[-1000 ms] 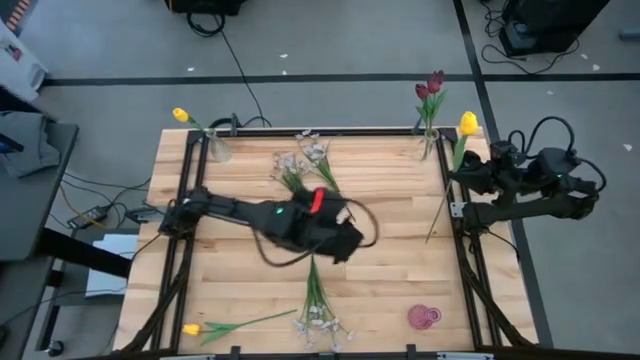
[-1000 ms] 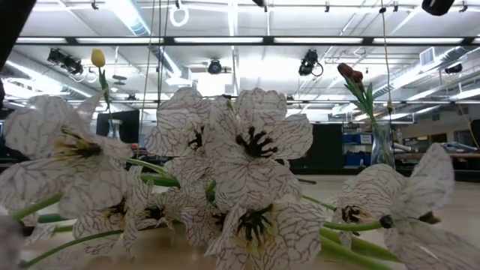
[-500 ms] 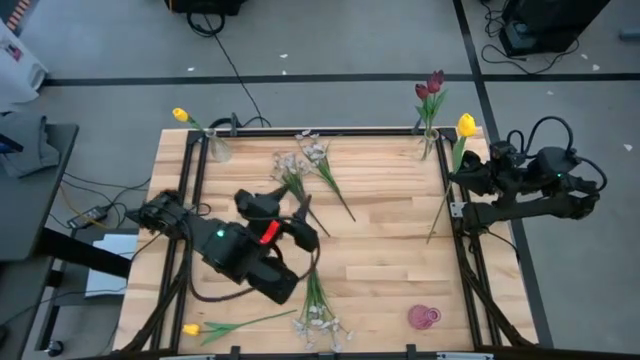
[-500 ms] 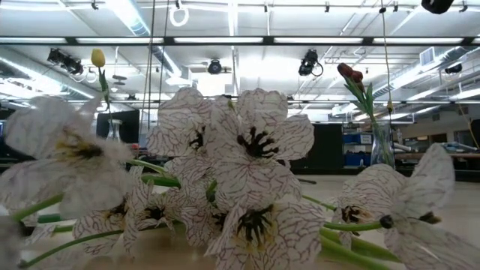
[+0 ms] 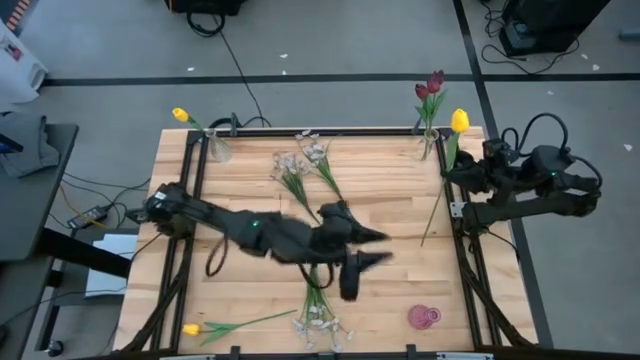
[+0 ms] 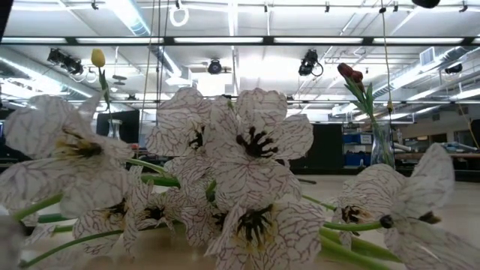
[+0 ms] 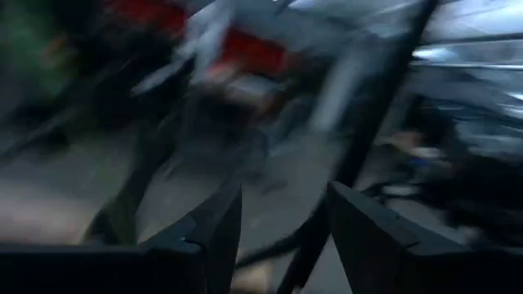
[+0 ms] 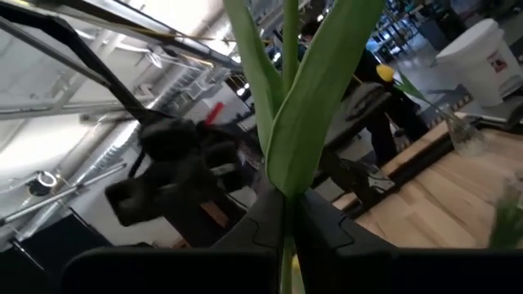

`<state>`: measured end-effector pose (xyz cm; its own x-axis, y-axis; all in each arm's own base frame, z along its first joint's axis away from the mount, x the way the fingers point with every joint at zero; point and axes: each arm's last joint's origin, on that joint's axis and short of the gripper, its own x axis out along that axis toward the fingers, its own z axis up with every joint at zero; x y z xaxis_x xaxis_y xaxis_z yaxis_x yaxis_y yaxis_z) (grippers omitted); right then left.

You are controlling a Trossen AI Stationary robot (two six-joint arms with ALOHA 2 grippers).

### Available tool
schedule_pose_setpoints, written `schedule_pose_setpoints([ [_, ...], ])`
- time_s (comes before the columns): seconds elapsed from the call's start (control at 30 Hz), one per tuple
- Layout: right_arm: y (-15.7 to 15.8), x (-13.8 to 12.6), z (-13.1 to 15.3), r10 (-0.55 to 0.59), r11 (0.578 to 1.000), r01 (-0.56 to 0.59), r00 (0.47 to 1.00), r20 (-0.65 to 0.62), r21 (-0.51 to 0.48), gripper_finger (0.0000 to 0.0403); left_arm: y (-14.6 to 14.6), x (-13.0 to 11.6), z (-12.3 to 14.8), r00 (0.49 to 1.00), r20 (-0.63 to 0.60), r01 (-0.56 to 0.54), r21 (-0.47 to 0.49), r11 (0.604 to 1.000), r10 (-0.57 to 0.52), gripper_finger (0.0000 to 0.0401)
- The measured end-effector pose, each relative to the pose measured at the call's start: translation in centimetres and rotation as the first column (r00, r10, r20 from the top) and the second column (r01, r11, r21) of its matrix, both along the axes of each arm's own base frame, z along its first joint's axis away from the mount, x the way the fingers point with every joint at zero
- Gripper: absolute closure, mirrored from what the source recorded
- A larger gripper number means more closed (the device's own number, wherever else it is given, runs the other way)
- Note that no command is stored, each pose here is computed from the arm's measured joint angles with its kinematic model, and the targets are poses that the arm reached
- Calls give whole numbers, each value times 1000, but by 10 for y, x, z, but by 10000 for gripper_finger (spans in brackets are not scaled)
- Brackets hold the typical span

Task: Sort flowers into vase by color
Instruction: Put the top yellow flower into the left transparent vase

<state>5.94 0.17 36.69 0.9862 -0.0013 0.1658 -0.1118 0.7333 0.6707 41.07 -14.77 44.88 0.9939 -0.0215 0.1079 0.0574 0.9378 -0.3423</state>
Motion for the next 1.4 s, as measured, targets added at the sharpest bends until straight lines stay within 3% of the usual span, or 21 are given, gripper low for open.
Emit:
schedule_pose_setpoints([
  [0.07,0,4,3,0,1000,0,1000,21,4,373,16,5,0,999,32,29,69,997,-31,217],
  [0.13,0,8,5,0,1000,0,999,37,7,373,36,7,-9,994,-106,-10,111,994,22,217],
  [0.27,1,17,9,6,1000,-8,998,61,24,373,67,11,-38,923,-378,-15,145,989,69,217],
  [0.47,2,32,14,5,1000,-7,996,91,26,373,97,7,-51,934,-352,117,127,985,-66,217],
  [0.63,2,42,15,0,998,-6,995,99,59,373,124,-37,-65,917,-395,97,112,989,-45,217],
  [0.83,2,61,13,-58,994,51,995,75,93,373,140,-112,-78,958,-285,70,106,992,-37,217],
  [1.03,3,112,6,-106,991,100,992,63,85,373,143,-165,-111,994,-96,53,-11,999,-54,218],
  [1.13,5,138,1,-117,992,111,988,101,61,373,143,-181,-126,999,-3,53,-82,995,-54,218],
  [1.3,6,165,-8,-132,991,132,983,129,11,373,144,-183,-153,996,-86,6,-345,939,-38,218],
  [1.4,6,173,-13,-148,989,150,983,110,-10,373,140,-174,-165,987,-149,-3,-378,926,-58,218],
])
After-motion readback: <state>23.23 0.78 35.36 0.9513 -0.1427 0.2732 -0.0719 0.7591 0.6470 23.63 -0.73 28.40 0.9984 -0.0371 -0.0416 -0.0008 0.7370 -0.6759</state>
